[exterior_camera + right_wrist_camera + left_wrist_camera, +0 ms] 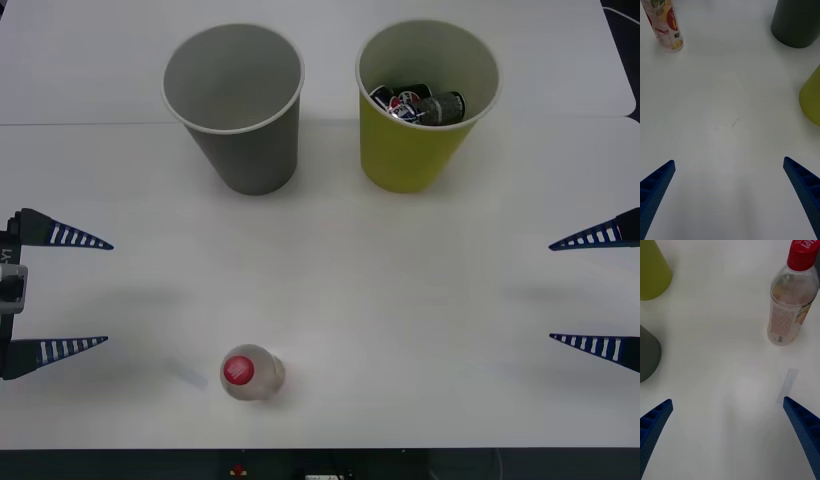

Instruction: Put the can into the green bin and the plastic bottle into the gray bin

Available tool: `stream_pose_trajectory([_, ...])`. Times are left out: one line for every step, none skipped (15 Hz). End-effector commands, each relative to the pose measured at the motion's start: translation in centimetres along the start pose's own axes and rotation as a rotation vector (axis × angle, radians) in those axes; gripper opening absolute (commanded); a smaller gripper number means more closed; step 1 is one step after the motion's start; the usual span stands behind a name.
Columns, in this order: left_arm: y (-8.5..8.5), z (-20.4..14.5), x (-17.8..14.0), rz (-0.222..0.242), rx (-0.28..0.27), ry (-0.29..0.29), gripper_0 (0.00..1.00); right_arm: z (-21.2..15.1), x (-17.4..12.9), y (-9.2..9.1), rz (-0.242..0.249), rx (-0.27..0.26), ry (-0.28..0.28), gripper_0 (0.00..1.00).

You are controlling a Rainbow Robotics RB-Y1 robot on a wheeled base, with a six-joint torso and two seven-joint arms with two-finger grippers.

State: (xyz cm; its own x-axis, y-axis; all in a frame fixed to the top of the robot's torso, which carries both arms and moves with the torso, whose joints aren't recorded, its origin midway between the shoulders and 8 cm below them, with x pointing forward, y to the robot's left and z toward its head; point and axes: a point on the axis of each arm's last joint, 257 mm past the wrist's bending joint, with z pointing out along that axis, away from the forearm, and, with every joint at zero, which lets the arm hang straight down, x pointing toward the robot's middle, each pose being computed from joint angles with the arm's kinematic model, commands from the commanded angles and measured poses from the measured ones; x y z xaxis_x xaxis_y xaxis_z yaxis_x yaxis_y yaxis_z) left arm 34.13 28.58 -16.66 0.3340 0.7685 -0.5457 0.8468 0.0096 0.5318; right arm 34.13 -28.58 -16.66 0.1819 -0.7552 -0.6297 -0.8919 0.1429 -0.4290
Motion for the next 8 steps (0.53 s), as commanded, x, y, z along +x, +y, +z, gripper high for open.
stream_pose_trajectory([0.0, 0.0, 0.0, 0.0, 0.0, 0.0, 1.0, 0.0, 0.0, 0.0, 0.0, 0.0, 0.0, 1.0])
stream_pose_trajectory([0.14, 0.34, -0.35, -0.016, -0.02, -0.022, 1.0, 0.0, 0.0, 0.0, 0.0, 0.0, 0.0, 1.0])
stream_pose_trajectory([0.35, 0.31, -0.58, -0.016, -0.028, -0.031, 1.0, 0.0, 0.0, 0.0, 0.0, 0.0, 0.0, 1.0])
stream_pose_trajectory([0.39, 0.32, -0.7, -0.013, -0.029, -0.034, 1.0, 0.0, 0.0, 0.0, 0.0, 0.0, 0.0, 1.0])
stream_pose_trajectory([0.35, 0.32, -0.71, -0.012, -0.028, -0.034, 1.0, 0.0, 0.0, 0.0, 0.0, 0.0, 0.0, 1.0])
stream_pose_trajectory([0.32, 0.32, -0.75, -0.006, -0.026, -0.036, 1.0, 0.0, 0.0, 0.0, 0.0, 0.0, 0.0, 1.0])
stream_pose_trajectory([0.02, 0.29, -0.65, -0.002, -0.015, -0.036, 1.0, 0.0, 0.0, 0.0, 0.0, 0.0, 0.0, 1.0])
stream_pose_trajectory([-0.28, 0.23, -0.51, -0.006, -0.004, -0.039, 1.0, 0.0, 0.0, 0.0, 0.0, 0.0, 0.0, 1.0])
